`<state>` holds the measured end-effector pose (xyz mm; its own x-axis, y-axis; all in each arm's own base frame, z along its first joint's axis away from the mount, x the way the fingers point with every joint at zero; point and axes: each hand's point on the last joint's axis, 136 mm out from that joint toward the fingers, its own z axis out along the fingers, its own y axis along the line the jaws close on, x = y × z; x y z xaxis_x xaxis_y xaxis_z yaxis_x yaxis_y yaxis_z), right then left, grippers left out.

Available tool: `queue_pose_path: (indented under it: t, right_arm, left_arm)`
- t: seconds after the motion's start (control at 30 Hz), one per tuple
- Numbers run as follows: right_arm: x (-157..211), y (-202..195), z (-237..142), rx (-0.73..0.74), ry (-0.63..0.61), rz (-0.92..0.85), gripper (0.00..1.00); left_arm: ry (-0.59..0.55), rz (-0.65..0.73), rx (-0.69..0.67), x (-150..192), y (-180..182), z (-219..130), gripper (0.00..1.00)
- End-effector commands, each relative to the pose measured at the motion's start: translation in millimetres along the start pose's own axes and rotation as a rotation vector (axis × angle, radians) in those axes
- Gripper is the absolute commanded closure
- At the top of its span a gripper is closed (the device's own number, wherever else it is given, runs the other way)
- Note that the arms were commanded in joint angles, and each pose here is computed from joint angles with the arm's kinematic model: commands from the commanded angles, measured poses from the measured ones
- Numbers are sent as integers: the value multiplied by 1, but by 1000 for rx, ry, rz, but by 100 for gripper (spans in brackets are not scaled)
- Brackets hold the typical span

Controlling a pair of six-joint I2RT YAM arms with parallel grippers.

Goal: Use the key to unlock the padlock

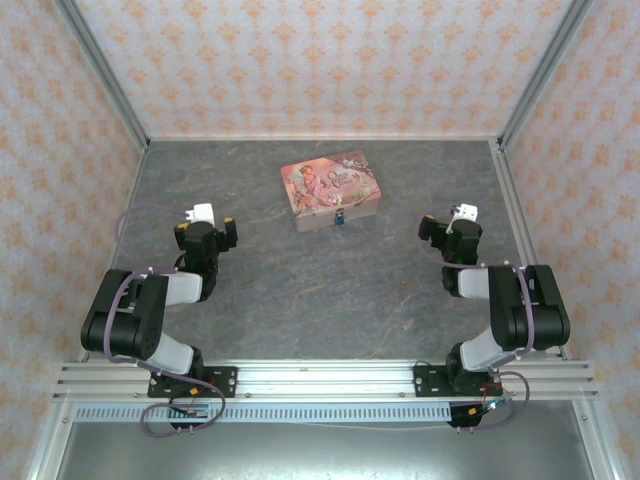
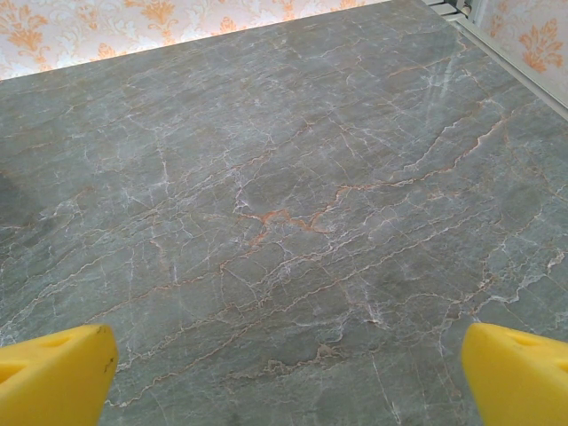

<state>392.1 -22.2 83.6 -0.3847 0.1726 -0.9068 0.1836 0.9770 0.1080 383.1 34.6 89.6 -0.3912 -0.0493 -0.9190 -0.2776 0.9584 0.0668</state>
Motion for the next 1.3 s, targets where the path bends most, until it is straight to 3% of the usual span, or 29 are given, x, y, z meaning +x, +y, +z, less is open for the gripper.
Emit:
queue_pose_path:
  t: [0.0, 0.17, 0.43, 0.53, 0.67, 1.03, 1.27]
  right_arm:
    - [-6, -1, 1, 17, -14, 2, 1]
    - [-5, -2, 0, 19, -18, 2, 1]
    - [-40, -8, -24, 75, -15, 47, 1]
    - [-51, -4, -41, 59, 28, 118, 1]
    - [-50, 10, -65, 2, 153, 241, 0]
    - [61, 51, -145, -3, 744, 326, 24]
    - [108, 65, -154, -3, 877, 294, 37]
  left_arm:
    - [-15, 2, 1, -9, -2, 3, 0]
    - [-19, -7, -12, -14, 1, -1, 0]
    - [-48, -60, -31, -60, 14, -38, 0]
    - [1, -144, -11, -81, 14, -55, 0]
    - [125, -278, 120, -92, -9, -71, 0]
    - [235, -463, 490, -74, -116, -117, 0]
    - [310, -437, 620, -63, -169, -123, 0]
